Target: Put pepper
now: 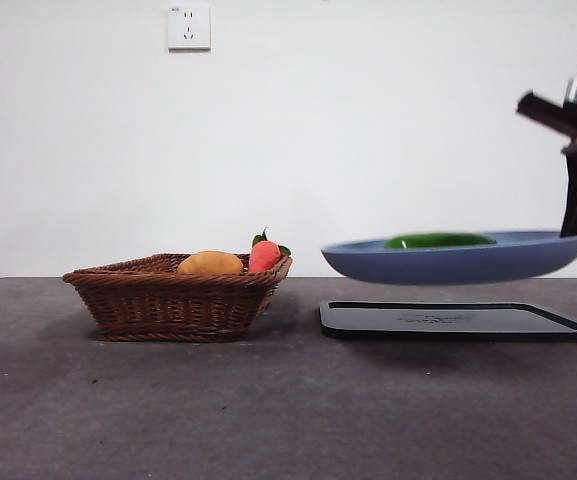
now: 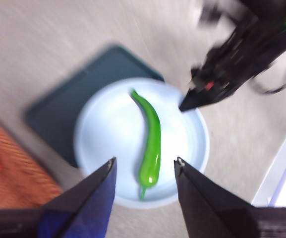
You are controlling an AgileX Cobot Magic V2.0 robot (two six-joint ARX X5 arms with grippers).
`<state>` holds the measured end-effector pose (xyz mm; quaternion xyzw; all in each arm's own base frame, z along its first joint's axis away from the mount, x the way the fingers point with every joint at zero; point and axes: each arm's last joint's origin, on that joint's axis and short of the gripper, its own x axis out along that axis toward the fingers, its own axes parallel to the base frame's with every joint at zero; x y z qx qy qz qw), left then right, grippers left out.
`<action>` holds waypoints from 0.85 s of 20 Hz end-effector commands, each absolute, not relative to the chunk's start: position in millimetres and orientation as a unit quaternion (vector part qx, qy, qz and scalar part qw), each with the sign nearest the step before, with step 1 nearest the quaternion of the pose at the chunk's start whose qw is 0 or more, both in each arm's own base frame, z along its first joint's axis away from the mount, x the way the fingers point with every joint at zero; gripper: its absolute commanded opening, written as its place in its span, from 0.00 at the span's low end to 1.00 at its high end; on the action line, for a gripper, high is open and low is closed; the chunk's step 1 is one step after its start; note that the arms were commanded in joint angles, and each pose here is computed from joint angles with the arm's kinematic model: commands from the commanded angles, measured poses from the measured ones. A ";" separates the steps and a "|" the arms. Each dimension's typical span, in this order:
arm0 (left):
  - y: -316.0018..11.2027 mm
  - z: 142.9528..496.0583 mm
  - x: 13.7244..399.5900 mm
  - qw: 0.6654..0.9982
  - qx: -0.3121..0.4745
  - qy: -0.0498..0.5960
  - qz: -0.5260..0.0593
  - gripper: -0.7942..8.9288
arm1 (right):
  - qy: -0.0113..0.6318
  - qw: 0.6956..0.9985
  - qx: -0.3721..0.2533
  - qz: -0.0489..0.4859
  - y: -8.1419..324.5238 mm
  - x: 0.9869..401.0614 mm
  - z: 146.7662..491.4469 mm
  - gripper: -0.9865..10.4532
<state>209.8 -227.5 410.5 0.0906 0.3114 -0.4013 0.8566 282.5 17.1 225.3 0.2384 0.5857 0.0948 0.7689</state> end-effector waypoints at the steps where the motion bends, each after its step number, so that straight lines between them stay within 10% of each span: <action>1: -201.4 442.0 191.4 0.873 0.077 0.266 -0.402 0.30 | 0.574 0.775 0.248 0.088 10.9 308.5 224.4 0.09; 17: -119.0 485.4 119.8 0.904 0.059 0.210 -0.366 0.30 | 0.563 0.781 0.260 0.075 -5.6 405.6 169.9 0.09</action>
